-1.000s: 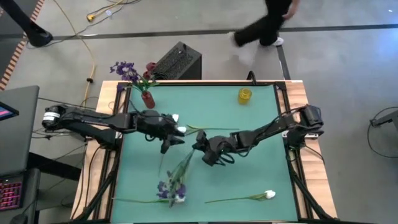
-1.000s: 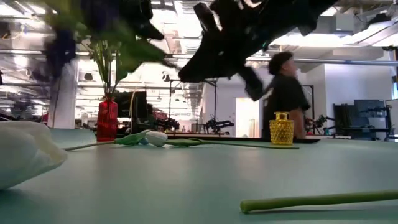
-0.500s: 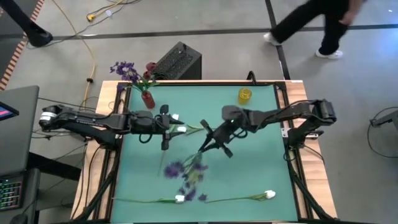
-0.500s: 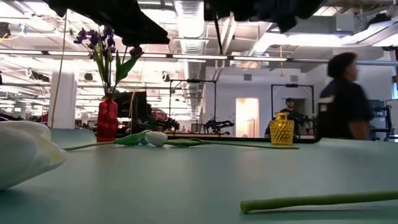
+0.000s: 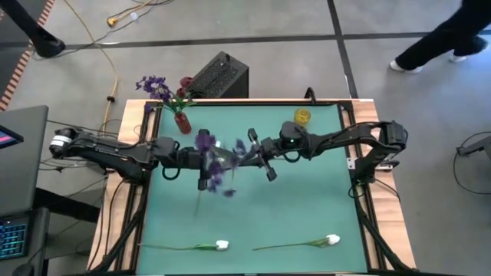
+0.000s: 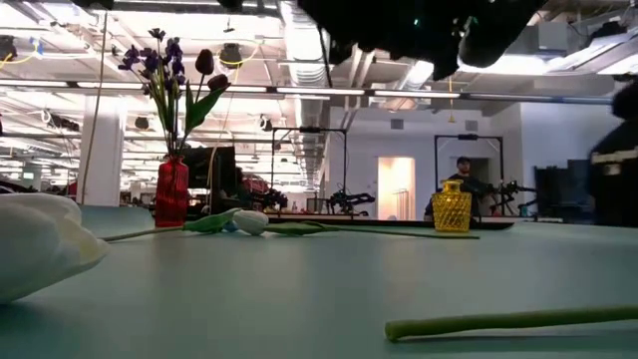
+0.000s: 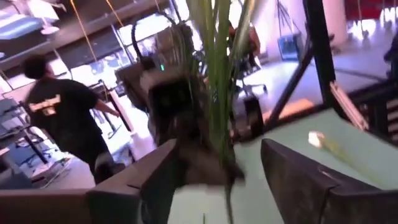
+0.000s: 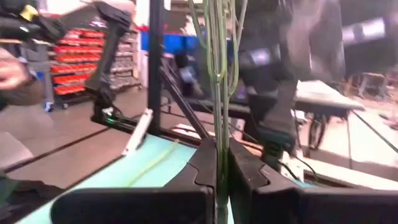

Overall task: Sort flowers into vase by color
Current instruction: Put the violet flowers into the red vase

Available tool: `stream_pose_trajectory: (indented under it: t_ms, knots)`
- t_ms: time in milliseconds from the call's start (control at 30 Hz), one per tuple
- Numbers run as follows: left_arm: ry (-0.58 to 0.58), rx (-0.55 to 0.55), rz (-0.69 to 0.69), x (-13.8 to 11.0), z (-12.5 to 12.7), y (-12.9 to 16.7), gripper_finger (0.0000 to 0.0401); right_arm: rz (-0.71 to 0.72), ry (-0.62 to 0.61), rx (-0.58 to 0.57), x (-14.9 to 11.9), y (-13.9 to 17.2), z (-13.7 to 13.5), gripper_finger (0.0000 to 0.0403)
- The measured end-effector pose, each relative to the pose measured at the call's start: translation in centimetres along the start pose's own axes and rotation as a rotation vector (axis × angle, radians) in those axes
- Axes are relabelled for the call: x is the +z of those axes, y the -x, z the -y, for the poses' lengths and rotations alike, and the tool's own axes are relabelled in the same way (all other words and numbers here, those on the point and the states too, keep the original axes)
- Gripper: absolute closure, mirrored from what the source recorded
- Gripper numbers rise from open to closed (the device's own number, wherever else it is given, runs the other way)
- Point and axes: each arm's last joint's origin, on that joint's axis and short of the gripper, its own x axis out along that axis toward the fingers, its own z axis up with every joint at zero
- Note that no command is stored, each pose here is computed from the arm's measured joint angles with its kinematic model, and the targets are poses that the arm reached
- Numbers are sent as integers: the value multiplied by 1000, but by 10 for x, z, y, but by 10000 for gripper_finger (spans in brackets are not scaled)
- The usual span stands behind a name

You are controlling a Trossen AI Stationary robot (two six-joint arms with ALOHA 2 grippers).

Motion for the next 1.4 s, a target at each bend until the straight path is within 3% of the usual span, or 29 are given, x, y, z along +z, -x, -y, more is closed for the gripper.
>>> stream_pose_trajectory:
  t_ms: [133, 233, 367, 567, 767, 1000, 1167, 1400]
  knots:
    - [70, 64, 5, 0, -2, -3, 148, 0, -5, -26, -11, -5, 3, 362]
    - [116, 50, -3, -4, 0, -6, 134, 14, -7, -58, -18, -8, 5, 362]
    - [142, 42, -17, -8, 2, -9, 132, -3, -10, -136, -19, -7, 8, 362]
    - [146, 74, -2, -7, 1, -10, 136, -4, -8, -145, -19, -8, 8, 361]
    - [186, 138, 0, -6, -1, -10, 209, -5, -7, -155, -19, -7, 9, 359]
    - [201, 176, -15, -7, -2, -10, 378, -7, -21, -148, -20, -9, 7, 332]
    - [227, 176, -13, -7, -2, -10, 396, 14, -19, -162, -16, -7, 9, 288]
    - [211, 237, -43, -7, -4, -7, 399, 31, -61, -190, -8, -1, 15, 152]
